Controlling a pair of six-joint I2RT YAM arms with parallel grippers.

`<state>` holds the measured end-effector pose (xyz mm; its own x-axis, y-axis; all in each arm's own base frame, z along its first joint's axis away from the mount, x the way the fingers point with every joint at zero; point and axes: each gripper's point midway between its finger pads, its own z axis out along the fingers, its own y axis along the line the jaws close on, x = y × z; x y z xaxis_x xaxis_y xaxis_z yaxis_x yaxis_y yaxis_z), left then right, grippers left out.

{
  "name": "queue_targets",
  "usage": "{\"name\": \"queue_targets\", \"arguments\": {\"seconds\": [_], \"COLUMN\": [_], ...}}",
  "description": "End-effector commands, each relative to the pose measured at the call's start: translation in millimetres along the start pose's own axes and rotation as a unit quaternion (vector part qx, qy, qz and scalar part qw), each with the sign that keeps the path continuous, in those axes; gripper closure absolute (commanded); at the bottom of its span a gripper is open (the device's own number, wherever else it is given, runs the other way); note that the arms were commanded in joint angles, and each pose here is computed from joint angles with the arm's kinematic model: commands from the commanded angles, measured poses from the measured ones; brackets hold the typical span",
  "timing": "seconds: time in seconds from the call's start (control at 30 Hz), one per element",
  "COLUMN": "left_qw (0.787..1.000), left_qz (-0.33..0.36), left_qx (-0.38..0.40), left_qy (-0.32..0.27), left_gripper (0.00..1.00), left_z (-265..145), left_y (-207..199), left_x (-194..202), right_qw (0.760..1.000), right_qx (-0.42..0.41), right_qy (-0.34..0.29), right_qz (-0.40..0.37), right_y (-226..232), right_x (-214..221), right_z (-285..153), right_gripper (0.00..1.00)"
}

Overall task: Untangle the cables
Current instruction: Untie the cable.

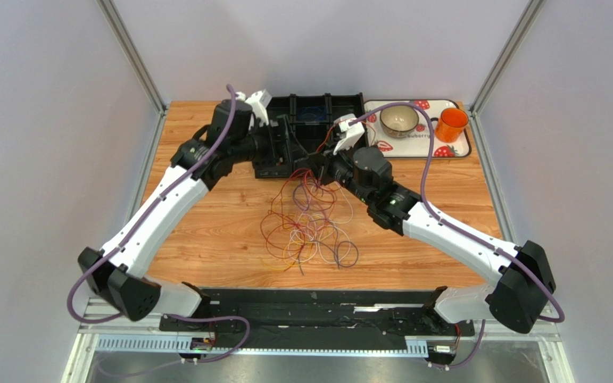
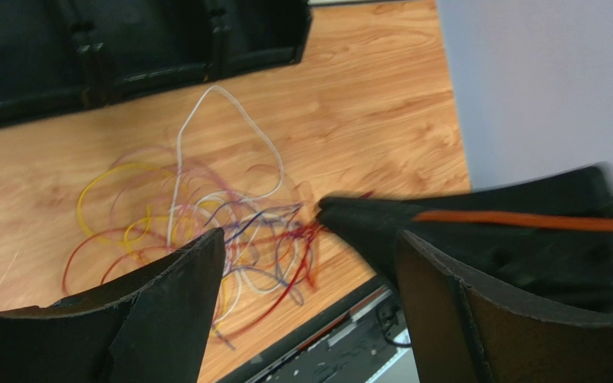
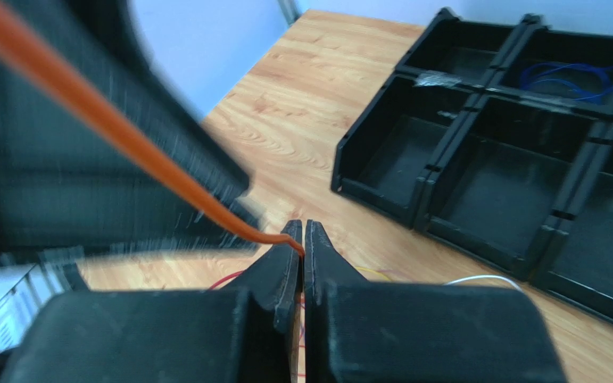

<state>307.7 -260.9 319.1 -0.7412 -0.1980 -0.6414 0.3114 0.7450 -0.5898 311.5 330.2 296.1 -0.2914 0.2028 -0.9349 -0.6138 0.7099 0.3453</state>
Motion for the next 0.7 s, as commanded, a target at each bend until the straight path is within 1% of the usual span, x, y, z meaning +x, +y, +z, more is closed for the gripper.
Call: {"name": "queue_targets", "arguments": {"seconds": [0.0, 0.13, 0.17, 0.27, 0.33, 0.43, 0.57, 0.67], "left_qw": [0.998, 0.995, 0.994, 0.992, 0.992, 0.992, 0.992, 0.993], "left_qz": [0.02, 0.032, 0.04, 0.06, 0.075, 0.092, 0.101, 0.095], "left_qx": [-0.019, -0.034, -0.023, 0.011, 0.029, 0.029, 0.038, 0.04], "left_qy": [-0.055, -0.086, -0.1, -0.111, -0.097, -0.079, -0.073, -0.064], "left_gripper": [0.14, 0.13, 0.13, 0.13, 0.15, 0.16, 0.17, 0.18], "left_z": [-34, -55, -66, -65, -53, -32, -12, 2], "left_y": [13, 27, 22, 18, 14, 12, 7, 7], "left_x": [3, 16, 17, 25, 37, 51, 58, 62], "right_qw": [0.996, 0.992, 0.991, 0.992, 0.992, 0.992, 0.993, 0.993], "right_qx": [0.084, 0.114, 0.117, 0.115, 0.112, 0.107, 0.103, 0.1], "right_qy": [0.039, 0.058, 0.059, 0.055, 0.054, 0.055, 0.057, 0.055], "right_qz": [0.0, 0.006, 0.008, 0.016, 0.021, 0.027, 0.031, 0.034], "right_y": [-24, -34, -34, -32, -29, -26, -23, -20], "right_x": [5, 11, 10, 6, 3, -1, -3, -5], "right_z": [-9, -9, -9, -11, -12, -13, -15, -17], "right_gripper": [1.0, 1.0, 1.0, 1.0, 1.0, 1.0, 1.0, 1.0]}}
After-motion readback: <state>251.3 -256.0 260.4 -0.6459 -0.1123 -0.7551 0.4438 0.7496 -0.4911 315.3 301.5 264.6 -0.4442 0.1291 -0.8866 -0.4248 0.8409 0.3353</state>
